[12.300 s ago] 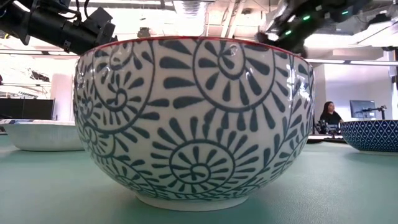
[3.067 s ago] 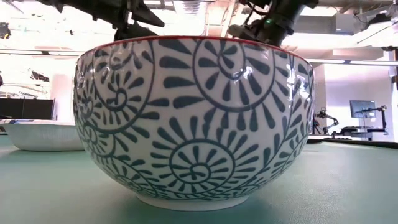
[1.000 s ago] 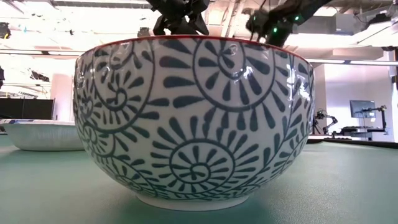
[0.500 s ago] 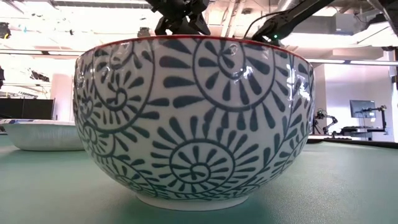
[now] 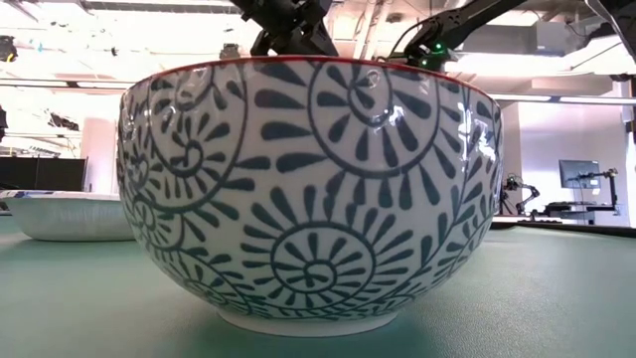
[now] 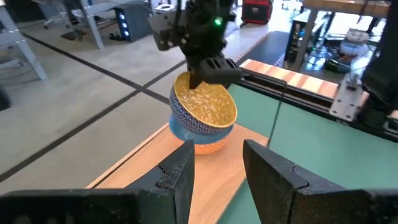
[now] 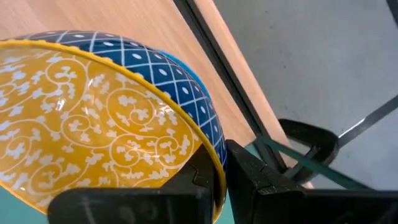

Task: Place and stack bowls onto a shelf
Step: Stack the yellow ceramic bowl on top of the blue ceramic bowl on the shelf

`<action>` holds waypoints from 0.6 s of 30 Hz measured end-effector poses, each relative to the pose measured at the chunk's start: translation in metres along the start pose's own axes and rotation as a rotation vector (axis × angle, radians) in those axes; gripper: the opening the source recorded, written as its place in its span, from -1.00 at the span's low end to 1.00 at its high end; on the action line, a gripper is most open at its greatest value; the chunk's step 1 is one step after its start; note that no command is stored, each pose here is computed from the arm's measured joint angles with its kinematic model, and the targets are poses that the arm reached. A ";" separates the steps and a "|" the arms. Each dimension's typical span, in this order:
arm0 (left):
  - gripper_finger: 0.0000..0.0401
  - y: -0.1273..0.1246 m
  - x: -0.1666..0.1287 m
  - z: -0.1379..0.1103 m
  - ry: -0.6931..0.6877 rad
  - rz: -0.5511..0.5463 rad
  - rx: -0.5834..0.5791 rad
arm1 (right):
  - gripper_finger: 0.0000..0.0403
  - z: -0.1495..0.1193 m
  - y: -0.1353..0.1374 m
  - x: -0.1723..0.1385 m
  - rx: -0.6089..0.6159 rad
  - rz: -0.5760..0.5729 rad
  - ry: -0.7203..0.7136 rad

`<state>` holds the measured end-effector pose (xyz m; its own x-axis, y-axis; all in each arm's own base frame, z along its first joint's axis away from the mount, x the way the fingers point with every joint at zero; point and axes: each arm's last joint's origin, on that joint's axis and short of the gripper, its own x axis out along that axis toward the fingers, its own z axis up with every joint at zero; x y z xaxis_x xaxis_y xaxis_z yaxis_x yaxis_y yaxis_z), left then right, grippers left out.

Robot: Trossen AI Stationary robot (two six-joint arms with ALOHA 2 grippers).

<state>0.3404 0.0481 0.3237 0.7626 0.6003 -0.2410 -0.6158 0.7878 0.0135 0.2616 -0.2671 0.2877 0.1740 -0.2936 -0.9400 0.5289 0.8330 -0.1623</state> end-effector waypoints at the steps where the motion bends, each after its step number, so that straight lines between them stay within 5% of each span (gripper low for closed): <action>1: -0.38 0.000 0.000 -0.001 0.007 -0.007 0.003 | -0.77 -0.001 -0.001 0.000 0.004 0.008 0.007; 12: -0.38 -0.001 0.000 -0.004 0.043 -0.045 0.017 | -0.75 -0.005 -0.005 0.030 0.005 0.083 0.146; 18: -0.38 -0.001 0.000 -0.008 0.079 -0.046 0.034 | -0.58 -0.002 -0.002 0.027 -0.002 0.084 0.160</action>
<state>0.3389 0.0462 0.3161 0.7714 0.5515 -0.3175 -0.5721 0.8195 0.0335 0.2635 -0.2755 0.2620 0.0831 -0.1453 -0.9859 0.5161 0.8526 -0.0821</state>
